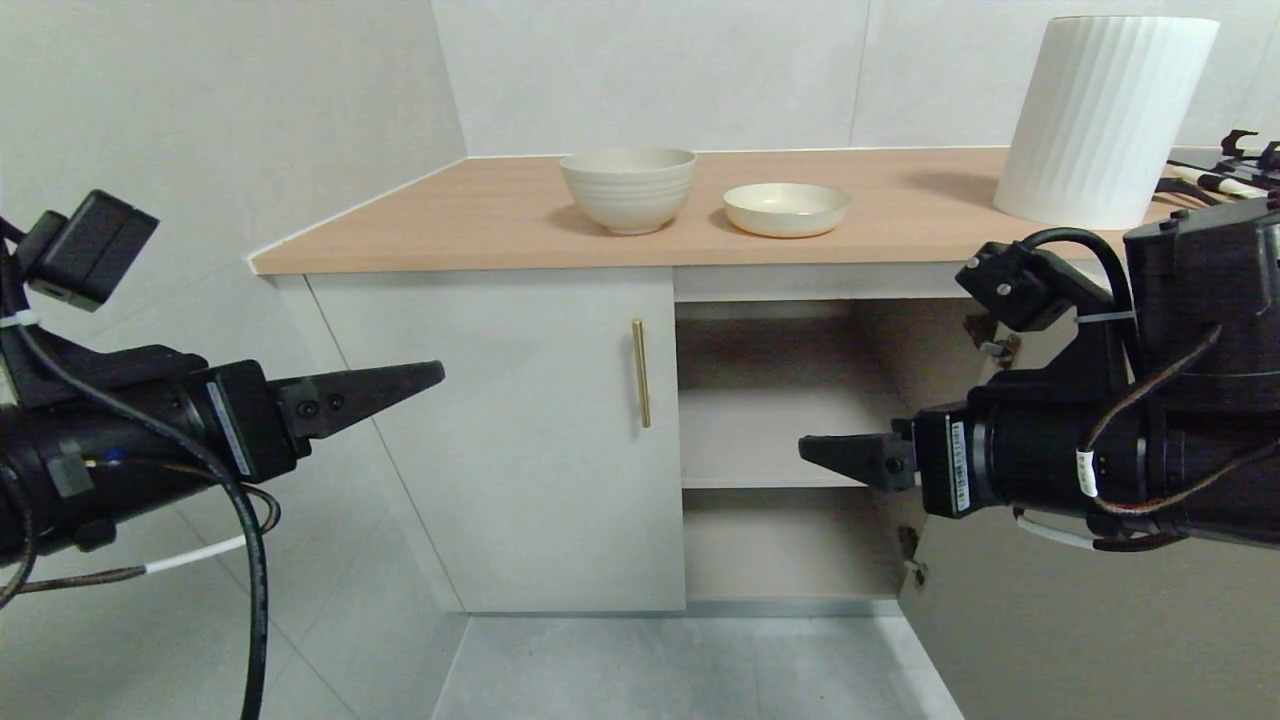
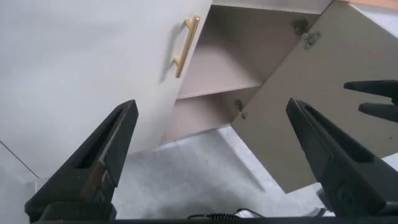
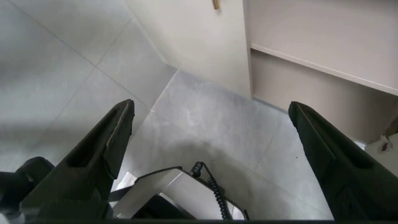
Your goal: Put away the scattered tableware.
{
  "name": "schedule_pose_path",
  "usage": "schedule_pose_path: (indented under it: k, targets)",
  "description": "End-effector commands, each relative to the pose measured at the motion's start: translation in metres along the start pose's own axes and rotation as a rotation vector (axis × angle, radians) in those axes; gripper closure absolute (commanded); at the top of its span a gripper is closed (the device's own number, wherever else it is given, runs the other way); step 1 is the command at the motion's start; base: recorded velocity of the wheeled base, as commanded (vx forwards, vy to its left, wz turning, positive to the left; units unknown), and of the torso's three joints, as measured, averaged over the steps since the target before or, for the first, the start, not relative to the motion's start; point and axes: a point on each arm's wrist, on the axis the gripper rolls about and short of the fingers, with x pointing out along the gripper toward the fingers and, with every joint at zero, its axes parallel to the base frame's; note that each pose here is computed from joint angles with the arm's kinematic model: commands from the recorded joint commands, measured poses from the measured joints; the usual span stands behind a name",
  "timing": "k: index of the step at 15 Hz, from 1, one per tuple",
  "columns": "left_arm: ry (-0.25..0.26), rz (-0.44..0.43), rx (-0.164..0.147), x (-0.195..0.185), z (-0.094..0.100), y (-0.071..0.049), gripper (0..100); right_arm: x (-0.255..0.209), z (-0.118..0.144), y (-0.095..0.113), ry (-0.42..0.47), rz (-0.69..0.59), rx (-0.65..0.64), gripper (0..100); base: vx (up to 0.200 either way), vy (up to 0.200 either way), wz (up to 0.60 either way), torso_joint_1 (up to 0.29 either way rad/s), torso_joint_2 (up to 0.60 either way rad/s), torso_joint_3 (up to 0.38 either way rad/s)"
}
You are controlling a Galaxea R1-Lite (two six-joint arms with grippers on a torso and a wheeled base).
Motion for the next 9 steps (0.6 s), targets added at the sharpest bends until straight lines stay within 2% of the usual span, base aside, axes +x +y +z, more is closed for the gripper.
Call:
schedule_pose_path:
  k: [1,5,9]
  targets:
    - [0.002,0.002,-0.001,0.0007,-0.0003,0.0003,0,-0.0004,0.0000,0.0001,-0.002,0.001,0.000,0,0.000,0.000,0.00,0.000,0.00,0.000]
    - [-0.006,0.003,0.002,-0.0011,0.0011,-0.0005,0,-0.0033,0.0006,0.0002,-0.008,0.003,0.000,0,0.000,0.000,0.00,0.000,0.00,0.000]
    - [0.003,0.005,0.000,0.0005,0.0002,0.0005,0,-0.0049,-0.0007,0.0006,-0.004,0.006,-0.001,0,0.200,0.000,0.00,0.002,0.00,-0.001]
